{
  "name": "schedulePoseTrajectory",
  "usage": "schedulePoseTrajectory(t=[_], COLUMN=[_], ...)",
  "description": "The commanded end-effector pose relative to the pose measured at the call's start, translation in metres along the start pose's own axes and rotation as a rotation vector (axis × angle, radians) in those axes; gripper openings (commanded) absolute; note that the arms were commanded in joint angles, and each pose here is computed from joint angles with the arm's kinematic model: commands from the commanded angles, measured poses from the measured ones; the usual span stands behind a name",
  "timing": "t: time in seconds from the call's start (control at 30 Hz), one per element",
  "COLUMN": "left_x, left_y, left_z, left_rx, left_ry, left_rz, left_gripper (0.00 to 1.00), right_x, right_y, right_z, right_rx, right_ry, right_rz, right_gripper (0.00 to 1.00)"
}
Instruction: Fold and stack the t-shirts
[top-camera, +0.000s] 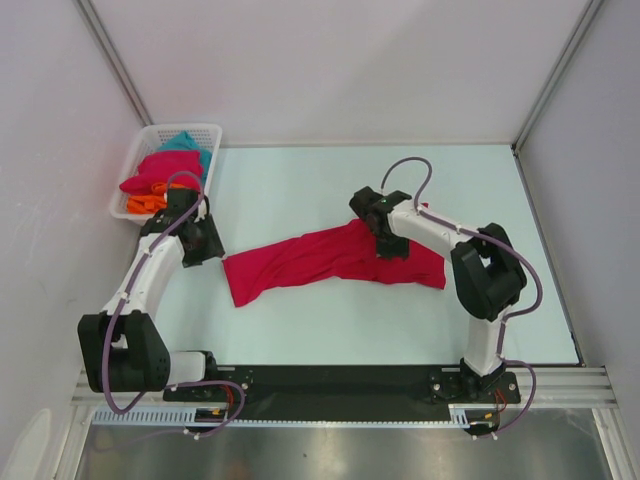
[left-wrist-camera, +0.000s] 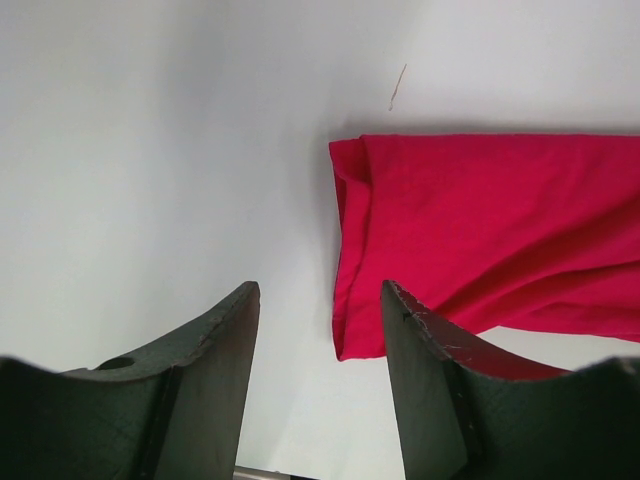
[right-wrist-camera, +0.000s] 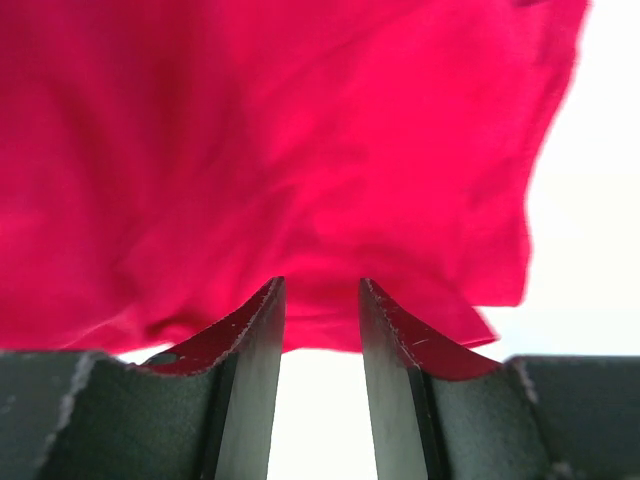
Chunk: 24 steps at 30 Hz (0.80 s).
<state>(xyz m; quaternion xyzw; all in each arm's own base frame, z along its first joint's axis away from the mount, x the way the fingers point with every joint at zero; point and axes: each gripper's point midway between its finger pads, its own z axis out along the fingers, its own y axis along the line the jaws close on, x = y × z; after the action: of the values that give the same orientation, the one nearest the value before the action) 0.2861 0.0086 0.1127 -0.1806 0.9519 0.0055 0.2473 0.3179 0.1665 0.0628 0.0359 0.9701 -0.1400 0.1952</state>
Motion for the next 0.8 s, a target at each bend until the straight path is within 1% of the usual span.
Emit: schedulePoseTrajectory(t=[0.0, 0.3, 0.57, 0.77], left_x=[-0.004, -0.004, -0.005, -0.005], left_y=[0.0, -0.001, -0.002, -0.003], left_z=[-0.005, -0.003, -0.004, -0.004], left_rx=[0.019, 0.024, 0.033, 0.036], left_ry=[-0.025, -0.022, -0.025, -0.026], left_rz=[0.014, 0.015, 0.017, 0.017], left_gripper=[0.57, 0.57, 0.57, 0.57], right_x=[-0.013, 0.019, 0.052, 0.054], right_y=[-0.028, -0.04, -0.067, -0.067], right_z=[-0.01, -0.012, -0.003, -0.007], right_rx=[0.02, 0.043, 0.084, 0.059], right_ry=[-0.045, -0.002, 0.052, 0.056], right_rz=[0.053, 0.034, 0.035, 0.048], right_gripper=[0.41, 0.41, 0.41, 0.41])
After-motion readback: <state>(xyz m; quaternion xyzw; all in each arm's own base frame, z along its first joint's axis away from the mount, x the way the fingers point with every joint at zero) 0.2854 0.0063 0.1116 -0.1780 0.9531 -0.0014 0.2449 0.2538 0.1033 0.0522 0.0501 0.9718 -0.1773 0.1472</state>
